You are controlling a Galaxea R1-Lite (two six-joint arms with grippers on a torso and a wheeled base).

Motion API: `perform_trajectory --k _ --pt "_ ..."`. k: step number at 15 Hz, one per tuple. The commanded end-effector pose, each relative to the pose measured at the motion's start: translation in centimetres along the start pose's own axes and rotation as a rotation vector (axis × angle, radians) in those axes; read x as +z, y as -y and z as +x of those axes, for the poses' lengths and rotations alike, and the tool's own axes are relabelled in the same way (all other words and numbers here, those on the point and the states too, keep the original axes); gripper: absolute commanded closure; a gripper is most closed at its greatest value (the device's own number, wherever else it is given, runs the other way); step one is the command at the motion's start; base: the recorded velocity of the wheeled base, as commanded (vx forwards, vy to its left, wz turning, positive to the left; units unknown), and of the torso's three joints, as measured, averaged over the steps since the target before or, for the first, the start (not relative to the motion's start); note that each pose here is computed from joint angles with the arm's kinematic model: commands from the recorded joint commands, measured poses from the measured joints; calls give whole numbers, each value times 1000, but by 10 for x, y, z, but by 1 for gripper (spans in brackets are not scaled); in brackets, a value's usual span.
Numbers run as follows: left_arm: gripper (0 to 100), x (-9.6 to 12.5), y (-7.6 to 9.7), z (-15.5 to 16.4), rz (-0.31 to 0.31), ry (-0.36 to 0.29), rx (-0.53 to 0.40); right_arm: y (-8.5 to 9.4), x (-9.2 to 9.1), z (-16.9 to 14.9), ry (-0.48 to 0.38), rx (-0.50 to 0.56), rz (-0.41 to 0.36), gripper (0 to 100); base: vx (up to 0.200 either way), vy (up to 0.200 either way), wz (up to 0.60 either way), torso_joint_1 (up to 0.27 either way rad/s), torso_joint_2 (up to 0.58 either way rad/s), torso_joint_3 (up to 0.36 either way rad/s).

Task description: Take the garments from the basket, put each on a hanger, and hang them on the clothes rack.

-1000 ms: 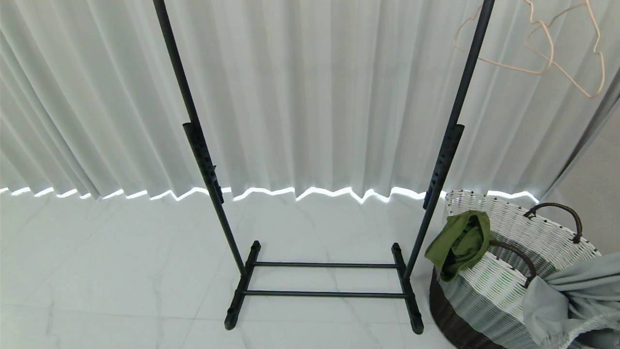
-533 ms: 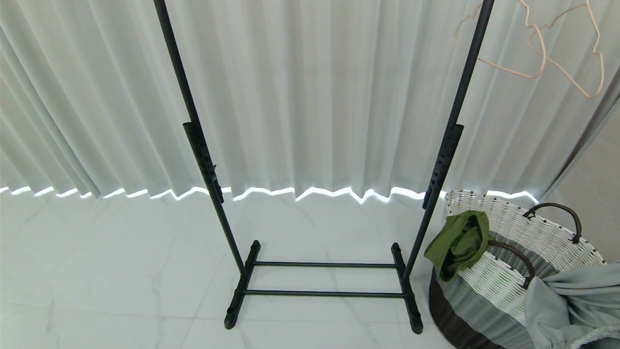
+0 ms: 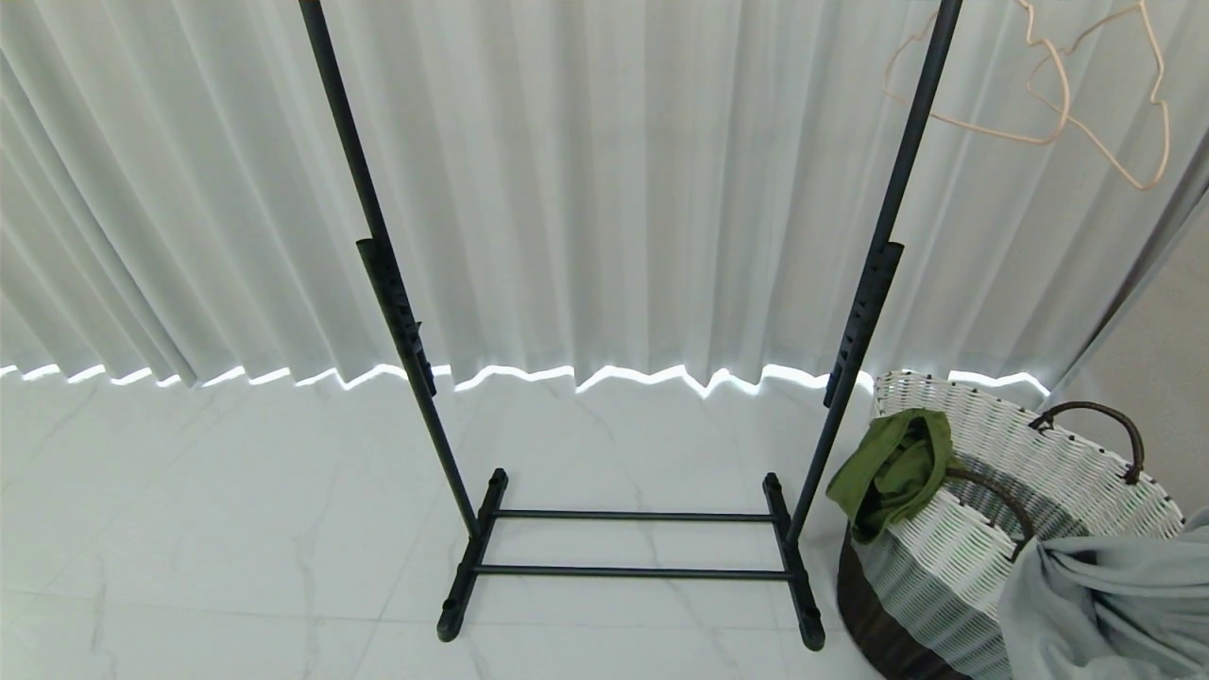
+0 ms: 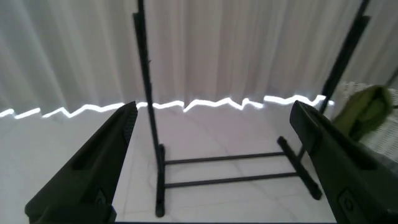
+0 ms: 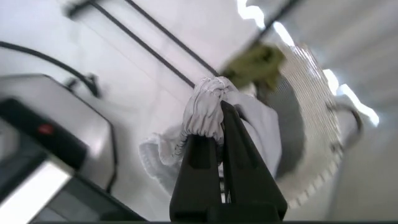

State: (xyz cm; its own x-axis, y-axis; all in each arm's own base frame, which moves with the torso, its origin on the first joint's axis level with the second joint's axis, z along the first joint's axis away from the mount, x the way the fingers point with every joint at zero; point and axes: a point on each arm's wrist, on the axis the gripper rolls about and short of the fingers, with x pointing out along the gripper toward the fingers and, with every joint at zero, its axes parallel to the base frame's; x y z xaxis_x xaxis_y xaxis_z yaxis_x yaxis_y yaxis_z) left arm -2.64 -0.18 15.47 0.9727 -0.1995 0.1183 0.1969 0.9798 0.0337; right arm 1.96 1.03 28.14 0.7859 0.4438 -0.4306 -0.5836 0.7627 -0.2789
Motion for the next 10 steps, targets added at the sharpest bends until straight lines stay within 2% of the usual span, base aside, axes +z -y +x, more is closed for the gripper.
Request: perform_trajectory --k 1,4,7,10 --pt "0 28 -3 24 9 -72 -128 1 13 -7 70 90 -28 100 0 0 0 0 0 0" --pt "0 33 -1 39 53 -119 -302 6 37 -12 161 206 -60 100 0 0 0 0 0 0" --pt "0 61 -1 66 41 -139 -370 14 66 -14 231 264 -40 100 0 0 0 0 0 0" --pt "0 65 4 95 19 -223 -461 20 85 14 236 284 -33 100 0 0 0 0 0 0"
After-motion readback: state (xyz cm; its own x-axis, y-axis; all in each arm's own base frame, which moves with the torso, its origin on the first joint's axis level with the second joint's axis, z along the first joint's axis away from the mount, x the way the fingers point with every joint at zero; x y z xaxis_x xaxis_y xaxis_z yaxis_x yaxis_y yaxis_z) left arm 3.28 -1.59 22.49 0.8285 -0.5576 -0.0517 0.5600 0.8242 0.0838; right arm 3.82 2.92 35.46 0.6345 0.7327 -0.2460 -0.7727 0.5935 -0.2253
